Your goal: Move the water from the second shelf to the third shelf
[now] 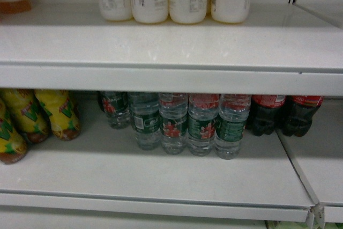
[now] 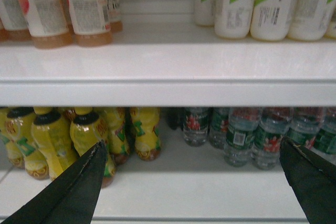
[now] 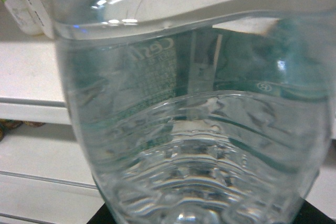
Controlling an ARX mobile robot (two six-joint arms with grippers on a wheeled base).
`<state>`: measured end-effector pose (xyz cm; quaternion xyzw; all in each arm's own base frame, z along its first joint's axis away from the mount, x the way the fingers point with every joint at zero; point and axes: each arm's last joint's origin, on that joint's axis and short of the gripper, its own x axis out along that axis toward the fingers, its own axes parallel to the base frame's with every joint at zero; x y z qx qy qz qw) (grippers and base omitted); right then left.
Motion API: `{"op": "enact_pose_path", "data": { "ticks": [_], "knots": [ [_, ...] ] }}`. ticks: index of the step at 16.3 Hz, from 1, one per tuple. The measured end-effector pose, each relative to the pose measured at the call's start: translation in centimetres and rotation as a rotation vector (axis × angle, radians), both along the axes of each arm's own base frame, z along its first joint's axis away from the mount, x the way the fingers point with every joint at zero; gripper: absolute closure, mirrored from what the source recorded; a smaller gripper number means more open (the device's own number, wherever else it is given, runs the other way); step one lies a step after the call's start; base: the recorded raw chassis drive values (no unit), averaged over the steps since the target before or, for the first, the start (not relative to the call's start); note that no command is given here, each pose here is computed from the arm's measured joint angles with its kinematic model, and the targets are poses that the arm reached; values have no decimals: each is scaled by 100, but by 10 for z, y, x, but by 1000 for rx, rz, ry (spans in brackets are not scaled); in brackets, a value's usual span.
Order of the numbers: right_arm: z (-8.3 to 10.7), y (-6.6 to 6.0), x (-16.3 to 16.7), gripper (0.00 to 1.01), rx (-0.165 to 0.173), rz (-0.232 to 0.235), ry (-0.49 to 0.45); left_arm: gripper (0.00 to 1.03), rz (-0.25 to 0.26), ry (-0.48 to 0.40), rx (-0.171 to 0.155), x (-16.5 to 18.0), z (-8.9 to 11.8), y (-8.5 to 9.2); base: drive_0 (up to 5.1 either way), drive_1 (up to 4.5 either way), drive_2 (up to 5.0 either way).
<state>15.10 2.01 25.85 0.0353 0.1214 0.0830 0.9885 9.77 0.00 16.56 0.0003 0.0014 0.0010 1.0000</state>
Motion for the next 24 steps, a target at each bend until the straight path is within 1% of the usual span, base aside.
{"op": "enact_pose_path", "data": {
  "ticks": [8,16,19,24],
  "knots": [
    [3,0,0,62,3,0,-14,5,-2,-2,0,0,0,0,0,0,0],
    [2,0,0,62,2,0,-7,5,-2,0,0,0,0,0,0,0,0],
    [2,-1,0,62,1,-14,-7,5,-2,0,0,0,0,0,-461,253,253],
    [2,-1,0,62,2,-8,-4,5,-2,-1,0,0,0,0,-468,246,246]
  ]
}}
